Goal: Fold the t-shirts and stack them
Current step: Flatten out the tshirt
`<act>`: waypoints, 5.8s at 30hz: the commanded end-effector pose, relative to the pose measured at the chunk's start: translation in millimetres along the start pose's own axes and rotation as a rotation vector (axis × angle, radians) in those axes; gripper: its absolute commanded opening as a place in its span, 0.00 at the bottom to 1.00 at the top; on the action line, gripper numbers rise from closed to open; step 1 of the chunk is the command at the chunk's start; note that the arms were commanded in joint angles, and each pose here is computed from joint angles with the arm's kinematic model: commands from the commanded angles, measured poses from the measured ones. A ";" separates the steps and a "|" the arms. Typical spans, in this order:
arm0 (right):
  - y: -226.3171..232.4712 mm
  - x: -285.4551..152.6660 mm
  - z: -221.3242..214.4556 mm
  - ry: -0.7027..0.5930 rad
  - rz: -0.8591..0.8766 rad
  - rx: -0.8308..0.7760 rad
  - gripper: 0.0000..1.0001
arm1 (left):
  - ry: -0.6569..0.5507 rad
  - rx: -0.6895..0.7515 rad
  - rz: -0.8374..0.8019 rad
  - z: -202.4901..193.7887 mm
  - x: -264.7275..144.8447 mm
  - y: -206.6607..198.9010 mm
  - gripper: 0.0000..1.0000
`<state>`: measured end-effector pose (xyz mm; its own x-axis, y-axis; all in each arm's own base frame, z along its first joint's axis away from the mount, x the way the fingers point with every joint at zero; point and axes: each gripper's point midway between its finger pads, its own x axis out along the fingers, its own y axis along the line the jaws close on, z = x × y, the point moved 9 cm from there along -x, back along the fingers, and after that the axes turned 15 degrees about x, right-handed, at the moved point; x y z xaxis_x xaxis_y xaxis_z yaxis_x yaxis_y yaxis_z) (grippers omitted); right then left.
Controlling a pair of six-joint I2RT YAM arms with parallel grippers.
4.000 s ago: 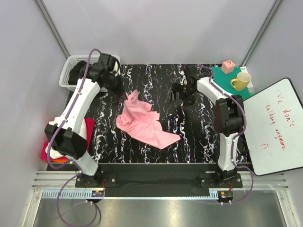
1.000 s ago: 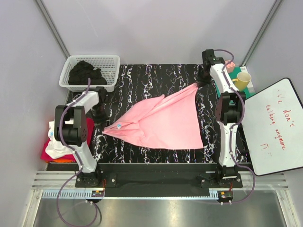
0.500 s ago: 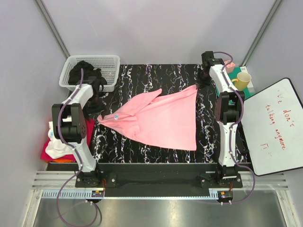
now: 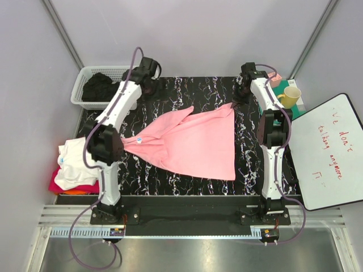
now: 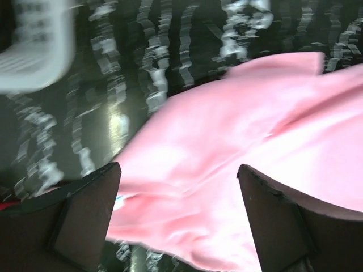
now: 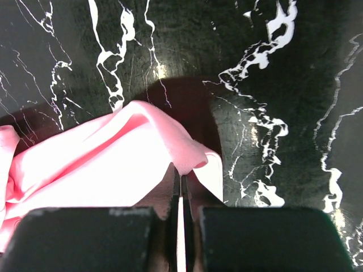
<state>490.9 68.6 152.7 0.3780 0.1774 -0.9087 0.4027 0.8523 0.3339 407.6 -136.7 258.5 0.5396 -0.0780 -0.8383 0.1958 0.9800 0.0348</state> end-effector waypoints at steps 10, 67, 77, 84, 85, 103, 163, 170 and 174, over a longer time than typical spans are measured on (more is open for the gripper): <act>0.4 11.5 -6.6 0.073 0.053 -0.005 0.11 | 0.129 -0.082 -0.252 -0.4 97.2 -52.5 0.87; -2.5 15.5 -22.6 0.160 0.099 0.015 0.12 | 0.080 0.097 0.199 -6.5 66.7 -38.5 0.00; -7.6 8.7 -22.3 0.127 0.056 0.005 0.00 | 0.032 -0.079 0.320 21.7 74.6 29.8 0.14; -15.4 -21.8 -19.9 0.036 -0.014 -0.015 0.00 | 0.037 -0.119 0.319 25.2 77.1 56.6 0.31; -21.9 -22.9 -21.3 0.023 -0.054 -0.012 0.00 | 0.037 -0.124 0.320 25.0 76.8 58.6 0.40; -42.6 -42.2 -14.6 0.001 -0.022 0.040 0.00 | -0.094 -0.119 -0.198 56.0 119.0 -39.7 0.84; -34.1 -6.9 -7.6 0.109 0.090 0.079 0.00 | 0.133 -0.157 -0.104 -6.5 88.0 -14.3 0.98; -33.5 -5.3 -7.2 0.114 0.095 0.081 0.00 | 0.142 -0.150 -0.126 0.2 127.6 -16.3 0.97; -33.9 -4.8 -7.8 0.117 0.094 0.082 0.00 | 0.146 -0.154 -0.123 0.5 135.6 -11.6 0.97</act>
<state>462.7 41.6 133.8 0.2885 0.2953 -0.9108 0.4515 0.7969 0.4014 463.4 -160.1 114.0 0.3033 -0.1367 -0.9431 0.0984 0.9889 -0.1116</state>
